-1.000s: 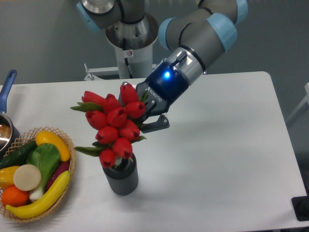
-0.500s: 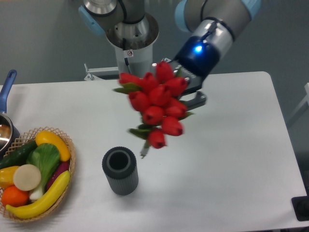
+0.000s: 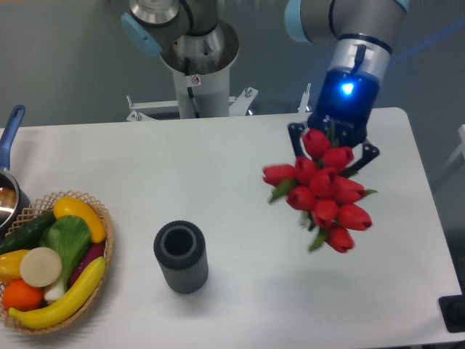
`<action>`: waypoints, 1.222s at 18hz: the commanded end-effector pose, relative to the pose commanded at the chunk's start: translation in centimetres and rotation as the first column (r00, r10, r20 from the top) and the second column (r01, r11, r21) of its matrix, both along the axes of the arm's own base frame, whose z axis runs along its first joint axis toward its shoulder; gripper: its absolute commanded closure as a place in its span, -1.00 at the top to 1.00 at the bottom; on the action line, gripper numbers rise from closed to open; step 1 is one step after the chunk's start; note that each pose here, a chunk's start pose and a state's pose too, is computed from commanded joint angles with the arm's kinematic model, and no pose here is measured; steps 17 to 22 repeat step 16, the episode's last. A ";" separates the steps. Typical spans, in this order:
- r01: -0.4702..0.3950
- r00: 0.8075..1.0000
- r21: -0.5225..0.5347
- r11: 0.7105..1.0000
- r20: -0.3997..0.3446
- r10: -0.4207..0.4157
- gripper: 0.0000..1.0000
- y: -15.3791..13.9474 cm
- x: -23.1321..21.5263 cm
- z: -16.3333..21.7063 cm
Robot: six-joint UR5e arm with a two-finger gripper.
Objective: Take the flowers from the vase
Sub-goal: 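Lift the tulip bunch up out of the vase and carry it away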
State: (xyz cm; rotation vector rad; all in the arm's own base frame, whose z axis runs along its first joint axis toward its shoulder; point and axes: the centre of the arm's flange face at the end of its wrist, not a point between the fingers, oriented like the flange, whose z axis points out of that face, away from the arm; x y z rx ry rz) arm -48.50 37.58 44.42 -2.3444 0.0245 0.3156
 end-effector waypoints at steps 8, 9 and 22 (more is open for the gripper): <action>-0.110 0.994 -0.376 0.920 -0.031 0.106 -0.94 -2.0 -2.1 -8.2; -0.112 0.994 -0.395 0.912 -0.032 0.108 -0.93 -1.7 -2.2 -8.6; -0.095 0.995 -0.568 0.818 -0.056 0.078 -0.95 1.6 -1.2 -12.1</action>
